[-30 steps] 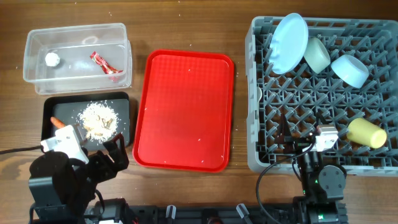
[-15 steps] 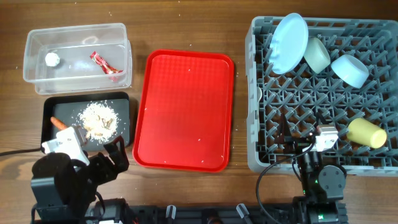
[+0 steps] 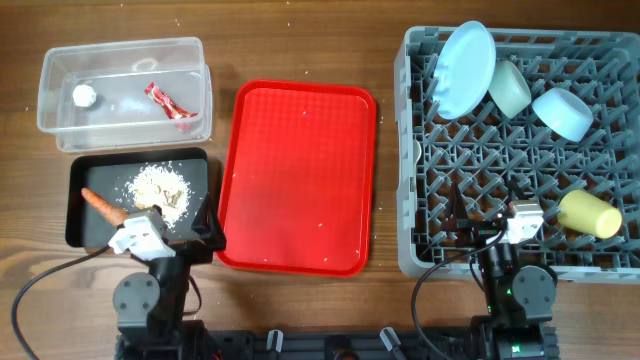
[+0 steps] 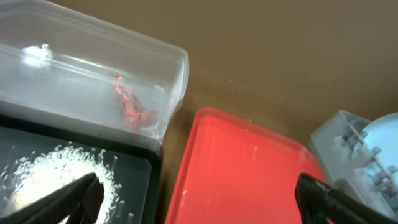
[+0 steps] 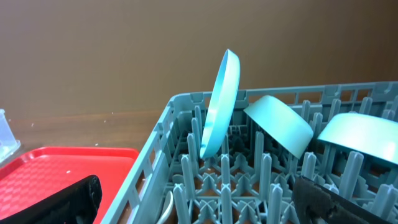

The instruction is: Sort waste into correct bins and load items into the dishwasher rack

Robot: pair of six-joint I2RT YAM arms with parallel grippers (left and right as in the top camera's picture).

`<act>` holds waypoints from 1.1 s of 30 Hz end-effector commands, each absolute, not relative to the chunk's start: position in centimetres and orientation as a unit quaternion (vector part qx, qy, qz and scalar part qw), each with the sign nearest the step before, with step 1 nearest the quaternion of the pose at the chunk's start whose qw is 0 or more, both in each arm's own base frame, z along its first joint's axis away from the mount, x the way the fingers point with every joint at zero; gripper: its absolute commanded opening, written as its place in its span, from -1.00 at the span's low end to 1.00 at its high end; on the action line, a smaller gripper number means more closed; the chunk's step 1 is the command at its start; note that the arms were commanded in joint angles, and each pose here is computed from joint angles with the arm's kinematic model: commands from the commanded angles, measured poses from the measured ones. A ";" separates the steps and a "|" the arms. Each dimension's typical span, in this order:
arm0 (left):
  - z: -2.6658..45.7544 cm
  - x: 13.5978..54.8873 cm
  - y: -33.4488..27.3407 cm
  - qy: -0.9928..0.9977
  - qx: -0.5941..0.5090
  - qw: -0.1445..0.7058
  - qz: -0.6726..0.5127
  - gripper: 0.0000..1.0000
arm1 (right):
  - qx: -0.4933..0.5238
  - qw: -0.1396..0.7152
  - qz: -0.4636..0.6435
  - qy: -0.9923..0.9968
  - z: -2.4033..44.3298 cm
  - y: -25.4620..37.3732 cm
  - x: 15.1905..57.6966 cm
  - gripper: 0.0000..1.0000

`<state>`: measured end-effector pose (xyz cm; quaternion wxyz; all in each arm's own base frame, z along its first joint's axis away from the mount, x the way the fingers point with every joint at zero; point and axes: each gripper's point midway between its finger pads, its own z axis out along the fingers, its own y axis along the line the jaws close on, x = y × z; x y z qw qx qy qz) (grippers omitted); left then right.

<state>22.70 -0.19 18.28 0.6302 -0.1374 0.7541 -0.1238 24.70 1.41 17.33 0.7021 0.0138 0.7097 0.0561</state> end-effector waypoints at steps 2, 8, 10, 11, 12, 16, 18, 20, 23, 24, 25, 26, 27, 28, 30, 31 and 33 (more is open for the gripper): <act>19.1 24.6 -0.1 0.682 -0.083 0.721 -0.093 1.00 | 0.001 0.706 0.056 0.706 17.6 1.7 24.6 0.99; 15.7 24.6 -0.2 0.728 -0.081 0.676 -0.083 1.00 | 0.001 0.706 0.056 0.706 17.6 1.7 24.6 0.99; 15.7 24.6 -0.2 0.728 -0.081 0.676 -0.083 1.00 | 0.001 0.706 0.056 0.706 17.6 1.7 24.6 1.00; 15.7 24.6 -0.2 0.728 -0.081 0.676 -0.083 1.00 | 0.001 0.706 0.056 0.706 17.6 1.7 24.6 0.99; 15.7 24.6 -0.2 0.728 -0.081 0.676 -0.083 1.00 | 0.001 0.706 0.056 0.706 17.6 1.7 24.6 1.00; 15.7 24.6 -0.2 0.728 -0.081 0.676 -0.083 1.00 | 0.001 0.706 0.056 0.706 17.6 1.7 24.6 1.00; 15.7 24.6 -0.2 0.728 -0.081 0.676 -0.083 1.00 | 0.001 0.706 0.056 0.706 17.6 1.7 24.6 0.99; 15.7 24.6 -0.2 0.728 -0.081 0.676 -0.083 1.00 | 0.001 0.706 0.056 0.706 17.6 1.7 24.6 0.99; 15.7 24.6 -0.2 0.728 -0.081 0.676 -0.083 1.00 | 0.001 0.706 0.057 0.706 17.6 1.7 24.6 0.99; 15.7 24.6 -0.2 0.728 -0.081 0.676 -0.083 1.00 | 0.001 0.706 0.056 0.706 17.6 1.7 24.6 0.99; 15.7 24.6 -0.2 0.728 -0.081 0.676 -0.083 1.00 | 0.001 0.706 0.056 0.706 17.6 1.7 24.6 0.99; 15.7 24.6 -0.2 0.728 -0.081 0.676 -0.083 1.00 | 0.001 0.706 0.056 0.706 17.6 1.7 24.6 1.00; 15.7 24.6 -0.2 0.728 -0.081 0.676 -0.083 1.00 | 0.001 0.706 0.056 0.706 17.6 1.7 24.6 0.99; 15.7 24.6 -0.2 0.728 -0.081 0.676 -0.083 1.00 | 0.001 0.706 0.056 0.706 17.6 1.7 24.6 0.99; 15.7 24.6 -0.2 0.728 -0.081 0.676 -0.083 1.00 | 0.001 0.706 0.056 0.706 17.6 1.7 24.6 0.99; 15.7 24.6 -0.2 0.728 -0.081 0.676 -0.083 1.00 | 0.001 0.706 0.057 0.706 17.6 1.7 24.6 1.00; 15.7 24.6 -0.2 0.728 -0.081 0.676 -0.083 1.00 | 0.001 0.706 0.056 0.706 17.6 1.7 24.6 1.00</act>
